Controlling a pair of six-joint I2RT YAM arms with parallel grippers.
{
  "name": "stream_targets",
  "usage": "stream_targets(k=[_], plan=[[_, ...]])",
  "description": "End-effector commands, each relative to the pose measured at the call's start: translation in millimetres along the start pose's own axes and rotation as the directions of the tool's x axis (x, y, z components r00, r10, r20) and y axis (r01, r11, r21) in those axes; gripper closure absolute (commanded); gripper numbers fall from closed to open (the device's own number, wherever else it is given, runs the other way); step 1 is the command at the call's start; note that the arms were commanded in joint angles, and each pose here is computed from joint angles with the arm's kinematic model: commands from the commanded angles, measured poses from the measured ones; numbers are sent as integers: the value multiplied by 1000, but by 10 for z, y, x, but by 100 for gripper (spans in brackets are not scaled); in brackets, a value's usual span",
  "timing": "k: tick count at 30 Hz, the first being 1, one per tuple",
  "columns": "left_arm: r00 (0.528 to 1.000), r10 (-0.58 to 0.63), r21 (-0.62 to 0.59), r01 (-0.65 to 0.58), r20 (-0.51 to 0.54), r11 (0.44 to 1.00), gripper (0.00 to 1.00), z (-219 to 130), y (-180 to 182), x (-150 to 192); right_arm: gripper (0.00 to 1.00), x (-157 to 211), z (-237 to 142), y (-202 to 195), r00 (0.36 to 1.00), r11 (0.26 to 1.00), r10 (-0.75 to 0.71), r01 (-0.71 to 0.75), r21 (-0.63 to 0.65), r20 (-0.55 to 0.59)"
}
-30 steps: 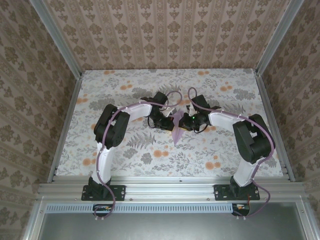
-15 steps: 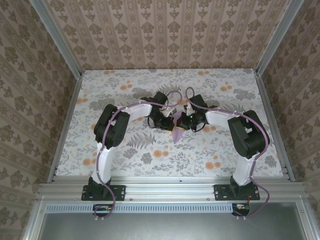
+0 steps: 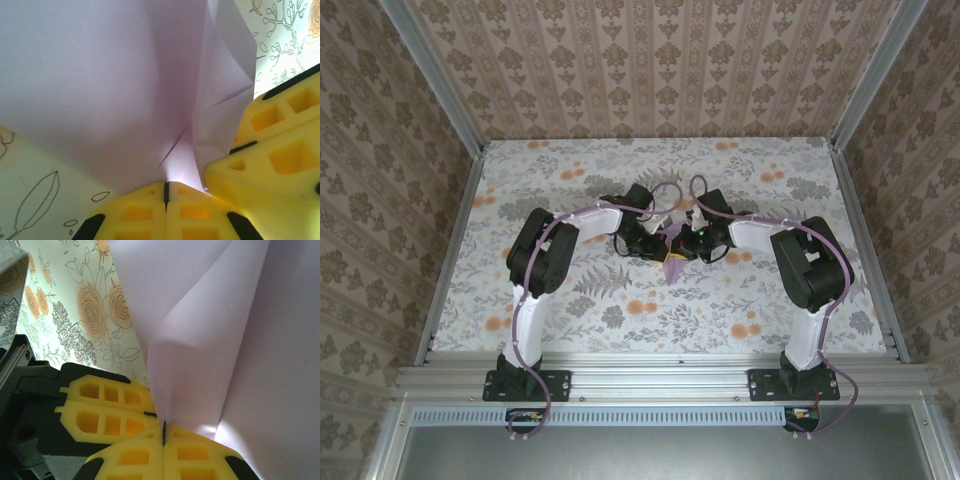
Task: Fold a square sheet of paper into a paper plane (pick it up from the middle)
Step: Fourth fold the wing at the center of the table.
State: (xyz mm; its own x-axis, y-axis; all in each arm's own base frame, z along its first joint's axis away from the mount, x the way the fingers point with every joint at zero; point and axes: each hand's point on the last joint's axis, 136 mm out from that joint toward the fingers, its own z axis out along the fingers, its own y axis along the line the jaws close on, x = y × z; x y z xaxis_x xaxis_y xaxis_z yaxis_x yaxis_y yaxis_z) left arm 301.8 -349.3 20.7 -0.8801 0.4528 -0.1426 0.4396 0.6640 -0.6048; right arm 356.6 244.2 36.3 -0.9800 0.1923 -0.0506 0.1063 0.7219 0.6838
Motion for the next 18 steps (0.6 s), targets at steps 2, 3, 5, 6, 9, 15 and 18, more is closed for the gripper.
stream_targets(k=[2, 3, 5, 6, 9, 15, 18], plan=[[998, -52, -45, 52, -16, 998, 96, -20, 153, 118, 96, 3, 75, -19, 1000, 1000, 1, -1, -3, -19], [999, -51, -38, 51, -9, 998, 96, -37, 135, 101, 96, 3, 78, -19, 1000, 1000, 0, 0, -4, -21], [999, -52, -27, 52, 2, 998, 97, -68, 108, 74, 96, 11, 89, -23, 1000, 1000, -1, 0, -4, -26], [999, -53, -22, 53, 3, 998, 97, -71, 99, 71, 96, 13, 98, -23, 1000, 1000, 1, -1, -5, -29], [998, -59, 0, 59, 12, 998, 100, -79, 80, 59, 96, 22, 127, -35, 999, 1000, 2, -2, -4, -37], [997, -63, 14, 62, 35, 998, 100, -114, 65, 17, 96, 43, 173, -79, 999, 1000, 6, -6, 4, -48], [997, -58, 50, 56, 45, 997, 100, -176, -36, -13, 96, 49, 190, -94, 999, 1000, 7, -6, 8, -53]])
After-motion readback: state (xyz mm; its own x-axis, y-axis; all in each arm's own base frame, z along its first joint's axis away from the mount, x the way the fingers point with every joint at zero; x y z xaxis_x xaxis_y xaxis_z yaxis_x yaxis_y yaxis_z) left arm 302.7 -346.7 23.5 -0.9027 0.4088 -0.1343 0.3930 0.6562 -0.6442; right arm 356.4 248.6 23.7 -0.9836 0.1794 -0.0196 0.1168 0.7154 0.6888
